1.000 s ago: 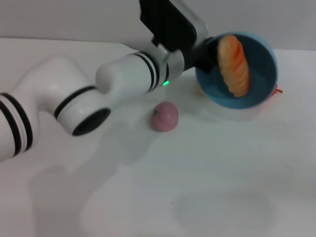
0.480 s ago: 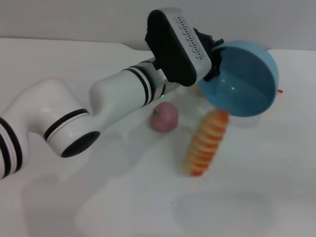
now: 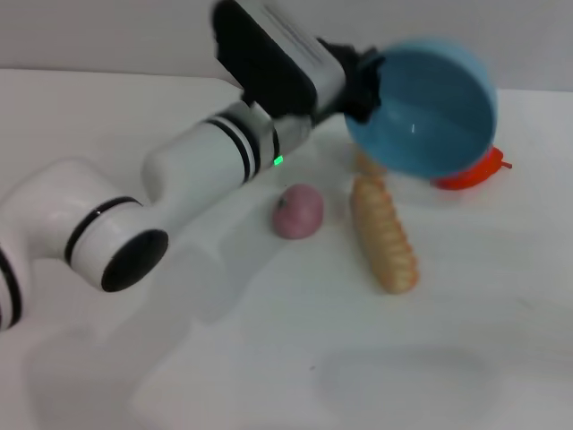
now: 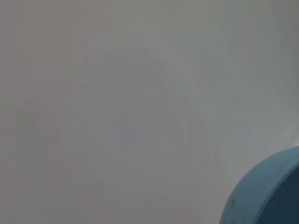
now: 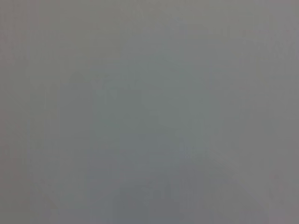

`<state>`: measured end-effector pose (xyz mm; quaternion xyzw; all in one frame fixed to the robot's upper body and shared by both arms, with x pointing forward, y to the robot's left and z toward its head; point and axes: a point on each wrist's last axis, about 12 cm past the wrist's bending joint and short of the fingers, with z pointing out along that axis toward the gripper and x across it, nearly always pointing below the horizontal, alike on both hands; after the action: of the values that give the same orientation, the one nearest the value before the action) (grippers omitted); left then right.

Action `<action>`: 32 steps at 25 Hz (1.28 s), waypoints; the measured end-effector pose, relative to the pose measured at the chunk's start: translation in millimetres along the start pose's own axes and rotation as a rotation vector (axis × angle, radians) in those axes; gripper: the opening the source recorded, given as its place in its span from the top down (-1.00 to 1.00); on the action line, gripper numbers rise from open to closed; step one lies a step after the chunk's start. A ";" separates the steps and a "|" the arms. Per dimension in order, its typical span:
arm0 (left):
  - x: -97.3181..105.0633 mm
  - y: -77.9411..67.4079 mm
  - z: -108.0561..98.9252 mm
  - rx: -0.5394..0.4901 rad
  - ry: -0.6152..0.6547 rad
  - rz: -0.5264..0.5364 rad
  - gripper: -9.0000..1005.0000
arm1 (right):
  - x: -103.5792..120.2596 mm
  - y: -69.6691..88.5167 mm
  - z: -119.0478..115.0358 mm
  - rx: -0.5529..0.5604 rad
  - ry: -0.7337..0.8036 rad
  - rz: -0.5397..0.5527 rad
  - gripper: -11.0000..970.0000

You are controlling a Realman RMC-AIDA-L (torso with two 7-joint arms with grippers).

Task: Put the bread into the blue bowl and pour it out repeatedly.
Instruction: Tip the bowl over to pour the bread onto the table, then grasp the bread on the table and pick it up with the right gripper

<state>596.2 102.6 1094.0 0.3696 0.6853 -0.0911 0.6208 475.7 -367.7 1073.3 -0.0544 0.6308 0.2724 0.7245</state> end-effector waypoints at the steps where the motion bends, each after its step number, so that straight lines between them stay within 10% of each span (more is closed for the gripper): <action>1: -3.9 3.3 -2.5 -0.021 -0.015 -0.055 0.98 | 0.8 1.8 1.0 -0.015 0.005 0.001 -0.07; 7: -28.6 29.4 -23.3 -0.116 -0.045 -0.285 0.98 | 6.5 12.4 12.8 -0.129 0.074 -0.015 -0.07; 13: -26.8 69.8 -43.9 -0.110 0.223 -0.635 0.98 | 15.2 12.6 39.3 -0.178 0.252 0.067 -0.07; 24: -3.0 82.7 -72.9 0.002 0.685 -0.755 0.98 | -7.9 2.8 91.7 -0.122 0.849 0.142 -0.07; 32: 11.6 77.0 -91.5 0.017 0.760 -0.788 0.98 | -7.7 6.8 119.8 -0.064 1.002 0.156 -0.07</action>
<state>572.7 215.2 1128.5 0.0967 0.9472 -0.1822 0.2455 578.1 -313.9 1106.2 -0.1533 0.8945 0.2853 0.3082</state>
